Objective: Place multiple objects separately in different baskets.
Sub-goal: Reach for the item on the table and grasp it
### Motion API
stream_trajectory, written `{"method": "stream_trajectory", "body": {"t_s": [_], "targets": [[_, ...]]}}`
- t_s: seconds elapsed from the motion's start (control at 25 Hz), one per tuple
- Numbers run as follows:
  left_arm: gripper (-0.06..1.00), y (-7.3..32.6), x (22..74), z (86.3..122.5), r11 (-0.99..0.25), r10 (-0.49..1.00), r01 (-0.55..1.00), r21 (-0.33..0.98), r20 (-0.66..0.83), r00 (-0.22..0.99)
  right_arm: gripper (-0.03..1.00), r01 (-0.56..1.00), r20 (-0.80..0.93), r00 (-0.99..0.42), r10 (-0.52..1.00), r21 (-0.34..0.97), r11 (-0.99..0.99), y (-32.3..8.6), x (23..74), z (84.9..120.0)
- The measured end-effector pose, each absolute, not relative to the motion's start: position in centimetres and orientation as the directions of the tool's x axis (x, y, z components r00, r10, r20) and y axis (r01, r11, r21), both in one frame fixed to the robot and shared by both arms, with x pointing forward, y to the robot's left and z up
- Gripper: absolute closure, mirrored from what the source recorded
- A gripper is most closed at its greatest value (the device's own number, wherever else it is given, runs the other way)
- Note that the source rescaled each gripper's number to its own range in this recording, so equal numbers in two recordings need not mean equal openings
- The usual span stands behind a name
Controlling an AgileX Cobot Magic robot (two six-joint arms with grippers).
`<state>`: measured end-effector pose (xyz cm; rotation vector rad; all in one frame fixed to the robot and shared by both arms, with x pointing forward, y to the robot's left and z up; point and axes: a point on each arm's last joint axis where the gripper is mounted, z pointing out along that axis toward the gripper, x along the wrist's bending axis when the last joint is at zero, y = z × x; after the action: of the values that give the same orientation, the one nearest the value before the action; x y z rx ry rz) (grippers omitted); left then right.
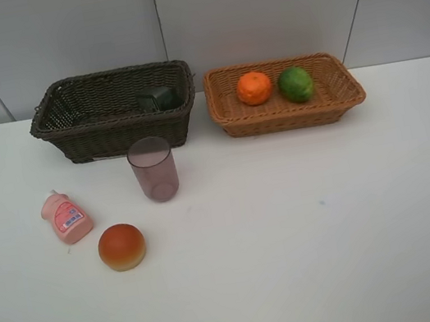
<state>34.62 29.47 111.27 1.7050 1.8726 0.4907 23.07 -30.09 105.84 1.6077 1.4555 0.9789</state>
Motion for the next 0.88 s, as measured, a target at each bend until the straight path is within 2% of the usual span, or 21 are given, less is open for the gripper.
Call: {"method": "stream_trajectory", "body": {"t_s": [0.16,0.36,0.88], "targets": [[-0.05,29.5,38.6,110.6,0.083,0.991,0.852,0.516,-0.137,-0.013,0.02,0.428,0.057,0.063,0.996,0.9,-0.078,-30.1,23.1,105.8],[-0.05,27.6,42.5,109.2,-0.038,0.987,0.883,0.468,-0.12,0.106,0.02,0.428,0.057,0.063,0.996,0.9,-0.078,-30.1,23.1,105.8],[-0.05,16.3,50.4,107.3,-0.376,0.885,0.842,0.386,-0.118,0.45,0.02,0.428,0.057,0.063,0.996,0.9,-0.079,-30.1,23.1,105.8]]}}
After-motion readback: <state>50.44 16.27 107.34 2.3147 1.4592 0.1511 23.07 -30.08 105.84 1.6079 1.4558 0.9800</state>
